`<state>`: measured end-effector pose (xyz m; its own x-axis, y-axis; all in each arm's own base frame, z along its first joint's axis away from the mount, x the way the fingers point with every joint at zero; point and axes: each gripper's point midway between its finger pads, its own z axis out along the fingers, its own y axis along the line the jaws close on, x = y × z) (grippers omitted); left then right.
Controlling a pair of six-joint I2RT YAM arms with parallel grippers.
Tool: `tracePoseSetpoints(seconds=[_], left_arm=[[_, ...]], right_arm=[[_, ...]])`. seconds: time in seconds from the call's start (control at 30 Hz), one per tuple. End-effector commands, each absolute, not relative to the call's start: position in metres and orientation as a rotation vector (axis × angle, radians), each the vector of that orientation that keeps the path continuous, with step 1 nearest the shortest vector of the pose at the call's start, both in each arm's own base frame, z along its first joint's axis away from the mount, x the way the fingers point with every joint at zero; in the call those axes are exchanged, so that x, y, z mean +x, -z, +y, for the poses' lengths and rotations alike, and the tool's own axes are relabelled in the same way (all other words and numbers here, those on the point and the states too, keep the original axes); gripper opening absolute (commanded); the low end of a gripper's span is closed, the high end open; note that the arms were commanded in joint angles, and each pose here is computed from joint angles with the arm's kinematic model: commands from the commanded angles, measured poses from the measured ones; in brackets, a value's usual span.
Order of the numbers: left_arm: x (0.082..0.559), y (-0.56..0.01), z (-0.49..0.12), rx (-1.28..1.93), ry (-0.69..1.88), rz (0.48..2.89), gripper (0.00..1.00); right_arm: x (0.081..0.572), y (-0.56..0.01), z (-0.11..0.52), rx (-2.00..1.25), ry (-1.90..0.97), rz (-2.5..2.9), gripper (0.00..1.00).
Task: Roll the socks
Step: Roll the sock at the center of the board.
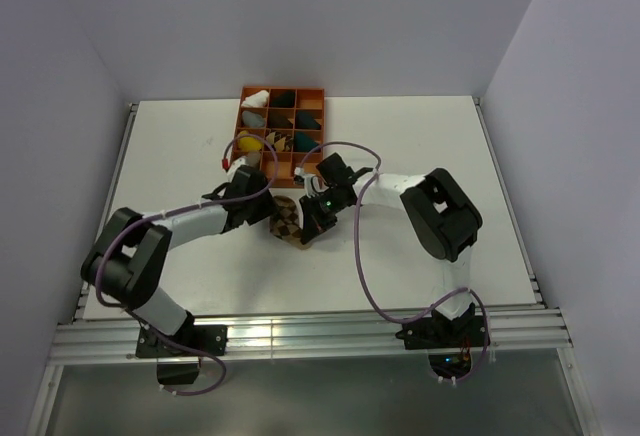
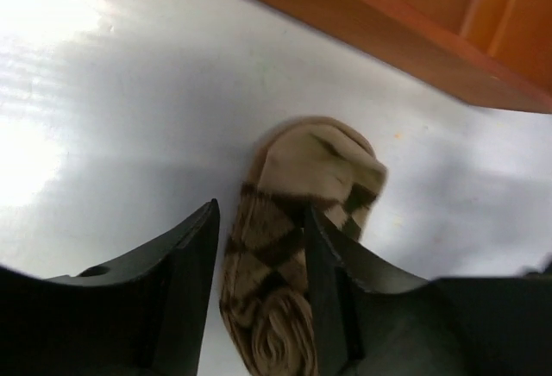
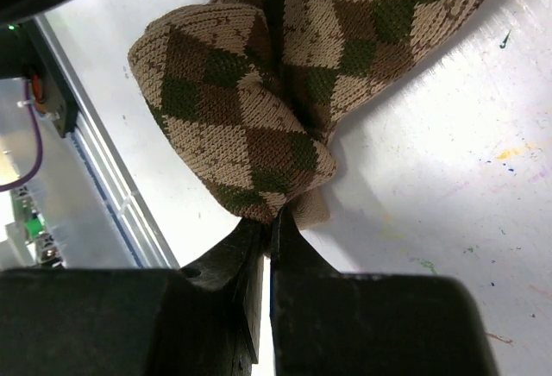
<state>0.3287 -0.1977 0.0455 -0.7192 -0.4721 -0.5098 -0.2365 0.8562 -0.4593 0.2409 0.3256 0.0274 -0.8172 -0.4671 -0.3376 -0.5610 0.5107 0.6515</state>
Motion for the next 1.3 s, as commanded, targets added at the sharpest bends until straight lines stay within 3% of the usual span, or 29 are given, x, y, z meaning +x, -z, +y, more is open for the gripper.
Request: tracePoseSetpoints(seconds=[0.0,0.2,0.6,0.83,1.07,1.17,1.27], left_arm=[[0.354,-0.053,-0.211,-0.446,0.513,2.365,0.47],[0.359,-0.033,-0.235,-0.344,0.604,2.423,0.29],[0.338,-0.065,-0.303,-0.039,0.902,2.352,0.27],[0.333,-0.056,-0.301,-0.058,0.902,2.36,0.27],[0.338,-0.053,-0.296,-0.072,0.864,2.351,0.45],[0.344,-0.062,-0.294,-0.092,0.842,2.325,0.62],[0.35,-0.071,-0.286,-0.151,0.801,2.303,0.71]], right_arm=[[0.254,-0.027,0.322,-0.937,-1.033,2.591,0.0],[0.252,-0.043,0.328,-1.024,-0.989,2.506,0.0],[0.262,-0.049,0.325,-1.032,-0.919,2.512,0.0],[0.262,-0.026,0.318,-0.917,-0.964,2.618,0.0],[0.267,-0.006,0.305,-0.823,-0.955,2.724,0.0],[0.267,-0.006,0.306,-0.829,-0.964,2.741,0.0],[0.269,-0.007,0.307,-0.824,-0.958,2.742,0.0]])
